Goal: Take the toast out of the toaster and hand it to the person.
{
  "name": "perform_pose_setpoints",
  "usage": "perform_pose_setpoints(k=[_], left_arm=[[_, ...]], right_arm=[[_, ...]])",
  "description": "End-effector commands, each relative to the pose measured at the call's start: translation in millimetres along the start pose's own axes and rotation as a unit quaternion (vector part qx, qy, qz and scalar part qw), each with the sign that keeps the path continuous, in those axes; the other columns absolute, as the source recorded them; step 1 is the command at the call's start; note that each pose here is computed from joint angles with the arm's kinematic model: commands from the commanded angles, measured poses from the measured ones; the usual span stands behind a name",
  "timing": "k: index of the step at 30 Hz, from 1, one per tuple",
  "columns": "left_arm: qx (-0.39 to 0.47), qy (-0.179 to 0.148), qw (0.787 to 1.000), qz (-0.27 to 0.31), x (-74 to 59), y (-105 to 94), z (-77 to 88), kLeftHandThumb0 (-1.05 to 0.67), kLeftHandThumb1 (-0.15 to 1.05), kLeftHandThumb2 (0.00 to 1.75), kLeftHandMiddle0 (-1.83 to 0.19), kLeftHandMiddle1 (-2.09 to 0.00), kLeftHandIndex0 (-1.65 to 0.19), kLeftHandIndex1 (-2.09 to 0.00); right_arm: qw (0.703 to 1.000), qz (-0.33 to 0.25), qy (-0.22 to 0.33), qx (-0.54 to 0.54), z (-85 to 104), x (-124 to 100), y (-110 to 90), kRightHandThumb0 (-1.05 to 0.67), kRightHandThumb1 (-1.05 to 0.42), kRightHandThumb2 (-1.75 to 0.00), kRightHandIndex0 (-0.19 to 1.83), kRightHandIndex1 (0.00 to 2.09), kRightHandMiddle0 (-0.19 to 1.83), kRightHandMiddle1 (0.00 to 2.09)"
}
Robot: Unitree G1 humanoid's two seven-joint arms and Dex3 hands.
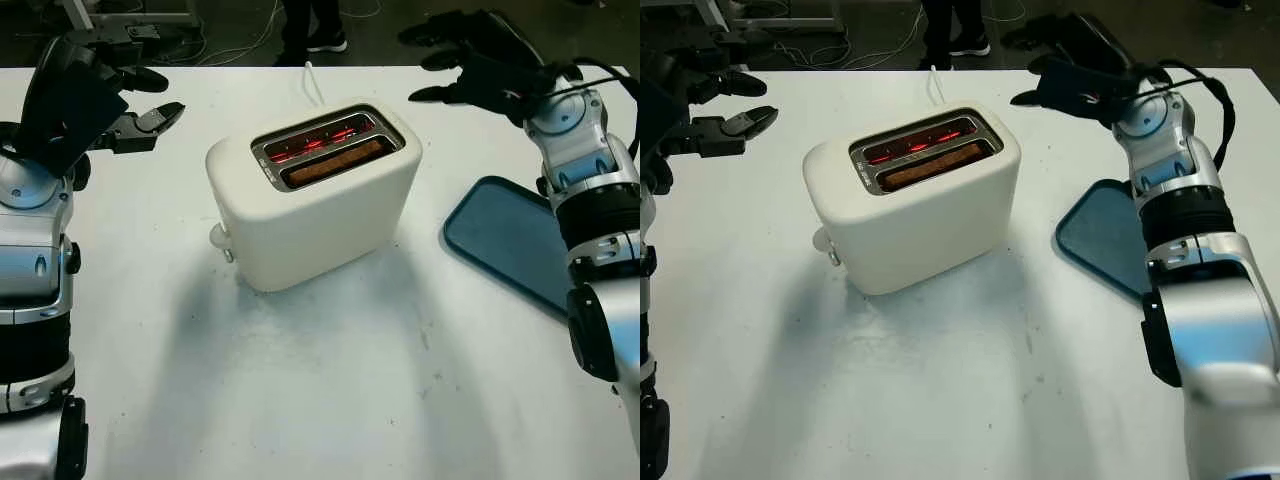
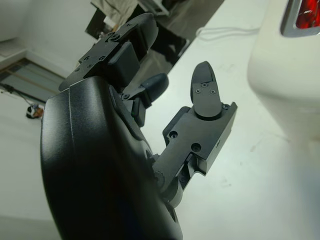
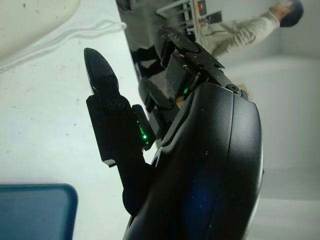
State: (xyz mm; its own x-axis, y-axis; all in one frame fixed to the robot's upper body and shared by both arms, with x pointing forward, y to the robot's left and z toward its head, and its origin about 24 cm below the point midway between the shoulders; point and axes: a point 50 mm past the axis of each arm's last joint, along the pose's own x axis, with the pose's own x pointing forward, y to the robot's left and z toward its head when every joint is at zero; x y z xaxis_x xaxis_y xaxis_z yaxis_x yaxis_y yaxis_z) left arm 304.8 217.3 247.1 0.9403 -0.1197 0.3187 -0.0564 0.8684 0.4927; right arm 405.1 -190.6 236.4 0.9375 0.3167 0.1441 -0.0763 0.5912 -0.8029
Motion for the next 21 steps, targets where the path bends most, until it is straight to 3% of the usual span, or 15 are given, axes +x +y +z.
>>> perform_pose_setpoints(k=[1,14,21], left_arm=[[-0.004,-0.001,1.000,-0.004,-4.2,-2.4,-0.6,-0.13,0.47,0.82,-0.25,-1.11,-0.62,-0.22],[-0.007,-0.002,1.000,-0.020,-13.1,-11.2,-1.7,-0.02,0.53,0.82,-0.20,-1.12,-0.56,-0.27],[0.002,0.019,1.000,-0.017,-16.7,-8.1,-5.6,-0.06,0.52,0.82,-0.20,-1.12,-0.54,-0.31]], right_arm=[[1.000,0.002,-0.008,0.018,-1.2,-1.9,2.8,-0.24,-0.83,0.00,0.63,0.14,0.60,0.00],[1.000,0.013,-0.013,0.004,-4.0,-8.0,10.9,-0.33,-0.83,0.00,0.67,0.10,0.61,0.02],[1.000,0.003,-0.012,0.017,-5.9,-14.1,11.9,-0.24,-0.84,0.00,0.68,0.08,0.62,0.01]])
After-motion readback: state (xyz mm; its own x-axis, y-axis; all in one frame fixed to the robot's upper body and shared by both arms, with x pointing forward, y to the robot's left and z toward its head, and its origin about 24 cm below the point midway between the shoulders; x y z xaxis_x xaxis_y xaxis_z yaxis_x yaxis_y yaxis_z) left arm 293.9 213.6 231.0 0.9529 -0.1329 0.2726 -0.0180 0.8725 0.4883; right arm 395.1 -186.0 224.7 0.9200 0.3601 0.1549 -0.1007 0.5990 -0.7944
